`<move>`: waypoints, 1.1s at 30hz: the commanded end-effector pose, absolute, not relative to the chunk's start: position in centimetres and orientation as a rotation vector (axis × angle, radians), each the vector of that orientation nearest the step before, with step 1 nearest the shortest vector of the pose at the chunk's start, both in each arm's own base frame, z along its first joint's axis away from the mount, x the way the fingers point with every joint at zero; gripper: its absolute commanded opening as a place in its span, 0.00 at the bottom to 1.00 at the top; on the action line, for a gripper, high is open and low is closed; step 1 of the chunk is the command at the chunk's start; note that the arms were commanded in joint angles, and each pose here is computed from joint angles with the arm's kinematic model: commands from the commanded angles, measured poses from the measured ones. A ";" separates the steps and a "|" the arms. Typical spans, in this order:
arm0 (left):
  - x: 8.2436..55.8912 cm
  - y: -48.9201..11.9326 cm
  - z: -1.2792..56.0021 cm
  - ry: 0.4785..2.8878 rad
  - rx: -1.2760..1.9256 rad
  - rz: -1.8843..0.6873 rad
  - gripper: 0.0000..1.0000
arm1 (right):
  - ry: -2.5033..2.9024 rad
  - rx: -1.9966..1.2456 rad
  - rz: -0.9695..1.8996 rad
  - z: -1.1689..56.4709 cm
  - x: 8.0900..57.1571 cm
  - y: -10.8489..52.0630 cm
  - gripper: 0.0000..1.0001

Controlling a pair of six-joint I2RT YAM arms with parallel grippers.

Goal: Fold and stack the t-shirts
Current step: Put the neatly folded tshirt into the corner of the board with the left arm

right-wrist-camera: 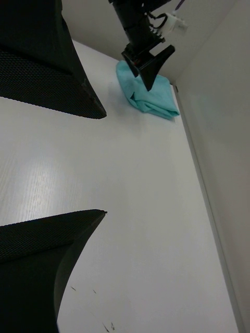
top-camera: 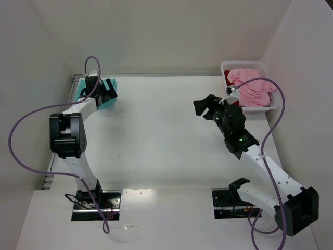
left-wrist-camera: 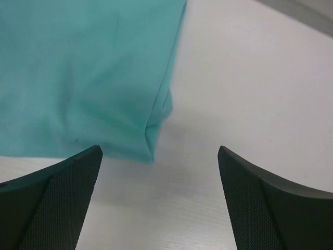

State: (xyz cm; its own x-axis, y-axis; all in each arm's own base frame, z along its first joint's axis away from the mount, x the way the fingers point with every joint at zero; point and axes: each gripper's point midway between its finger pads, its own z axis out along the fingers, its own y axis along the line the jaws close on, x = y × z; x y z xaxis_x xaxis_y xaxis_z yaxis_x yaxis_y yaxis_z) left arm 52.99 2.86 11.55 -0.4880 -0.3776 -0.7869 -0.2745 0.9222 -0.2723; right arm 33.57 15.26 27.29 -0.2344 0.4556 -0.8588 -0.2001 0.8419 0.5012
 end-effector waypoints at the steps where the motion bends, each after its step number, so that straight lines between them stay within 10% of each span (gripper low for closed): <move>1: 52.2 2.7 9.4 2.132 -0.473 -0.194 1.00 | 1.634 0.185 0.632 29.4 33.2 15.3 0.76; 33: 56.1 -1.5 14.6 2.054 -0.275 -0.259 0.93 | 1.649 0.201 0.608 28.4 33.5 15.0 0.76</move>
